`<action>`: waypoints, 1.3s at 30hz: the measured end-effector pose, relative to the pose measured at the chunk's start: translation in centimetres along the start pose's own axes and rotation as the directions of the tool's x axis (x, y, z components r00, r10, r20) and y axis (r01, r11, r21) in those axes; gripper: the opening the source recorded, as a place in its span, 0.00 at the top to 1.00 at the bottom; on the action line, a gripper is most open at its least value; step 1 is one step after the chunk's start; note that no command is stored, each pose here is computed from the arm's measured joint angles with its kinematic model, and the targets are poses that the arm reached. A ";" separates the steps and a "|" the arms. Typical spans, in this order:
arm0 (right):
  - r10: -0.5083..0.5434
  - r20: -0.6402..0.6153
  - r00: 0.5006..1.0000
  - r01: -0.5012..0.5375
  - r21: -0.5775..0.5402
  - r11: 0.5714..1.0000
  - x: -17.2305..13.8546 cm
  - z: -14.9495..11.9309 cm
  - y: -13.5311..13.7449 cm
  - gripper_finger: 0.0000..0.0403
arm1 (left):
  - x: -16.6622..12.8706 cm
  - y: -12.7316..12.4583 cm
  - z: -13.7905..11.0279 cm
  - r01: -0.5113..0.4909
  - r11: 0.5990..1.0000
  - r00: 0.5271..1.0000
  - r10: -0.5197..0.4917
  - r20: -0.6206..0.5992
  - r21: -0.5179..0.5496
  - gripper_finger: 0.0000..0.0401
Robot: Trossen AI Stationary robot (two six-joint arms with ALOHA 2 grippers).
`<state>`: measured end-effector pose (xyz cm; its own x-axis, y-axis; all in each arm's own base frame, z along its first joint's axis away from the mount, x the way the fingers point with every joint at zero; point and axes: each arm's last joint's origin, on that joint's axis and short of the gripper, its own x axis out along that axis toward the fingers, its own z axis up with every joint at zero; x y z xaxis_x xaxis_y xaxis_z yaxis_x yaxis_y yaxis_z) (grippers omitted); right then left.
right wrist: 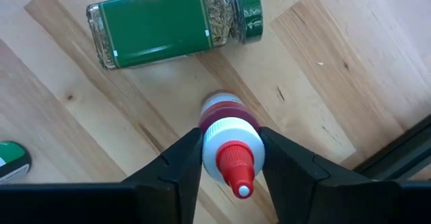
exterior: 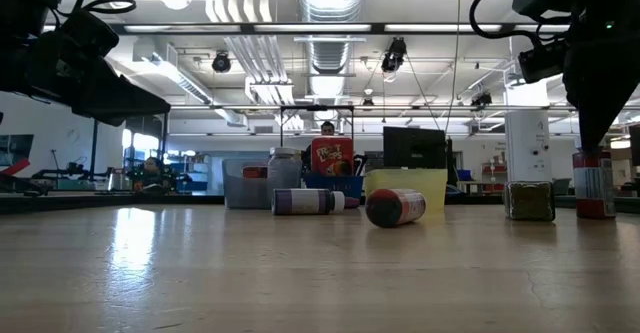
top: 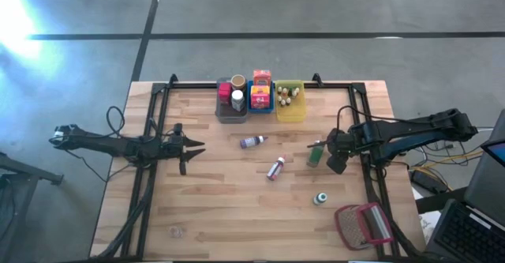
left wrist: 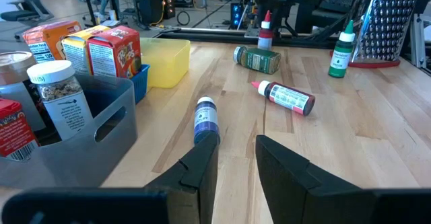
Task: Pick & Place Kitchen Items
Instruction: Put the red food coloring bottle into the yellow bin
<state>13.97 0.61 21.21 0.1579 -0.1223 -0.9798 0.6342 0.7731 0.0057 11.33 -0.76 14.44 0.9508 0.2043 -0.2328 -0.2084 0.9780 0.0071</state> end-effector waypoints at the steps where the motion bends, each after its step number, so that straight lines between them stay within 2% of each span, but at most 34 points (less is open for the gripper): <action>1: 0.000 0.000 1.000 0.000 0.000 1.000 0.0 0.0 0.0 0.65 | 0.0 0.0 0.0 0.000 1.000 1.000 0.000 0.000 0.000 0.73; 4: 0.001 0.000 1.000 -0.001 0.000 1.000 0.0 0.0 0.0 0.65 | 0.0 0.0 0.0 0.000 1.000 1.000 0.000 0.000 0.000 0.73; 11: 0.002 0.001 1.000 -0.002 -0.001 1.000 0.0 0.0 0.0 0.72 | 0.0 0.0 0.0 0.000 1.000 1.000 0.000 0.000 0.000 0.73; 20: 0.003 0.002 1.000 -0.003 -0.001 1.000 0.0 0.0 0.0 0.66 | 0.0 0.0 0.0 0.000 1.000 1.000 0.000 0.000 0.000 0.73; 27: 0.005 0.004 1.000 -0.004 -0.019 1.000 -0.1 0.1 0.0 0.72 | 0.0 0.0 0.0 0.000 1.000 1.000 0.000 0.000 0.000 0.73; 34: 0.030 0.042 0.999 -0.029 -0.035 0.999 -1.3 0.8 0.3 0.66 | 0.0 0.0 0.0 0.000 1.000 1.000 0.000 0.000 0.000 0.73; 39: 0.043 0.094 0.995 -0.039 -0.043 0.998 -2.6 1.9 0.1 0.70 | 0.0 0.0 0.0 0.000 1.000 1.000 0.000 0.000 0.000 0.73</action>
<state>15.01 -0.18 24.15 0.2560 -0.1468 -0.9555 0.5946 0.8032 0.0359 11.33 -0.76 14.44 0.9508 0.2043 -0.2327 -0.2084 0.9780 0.0070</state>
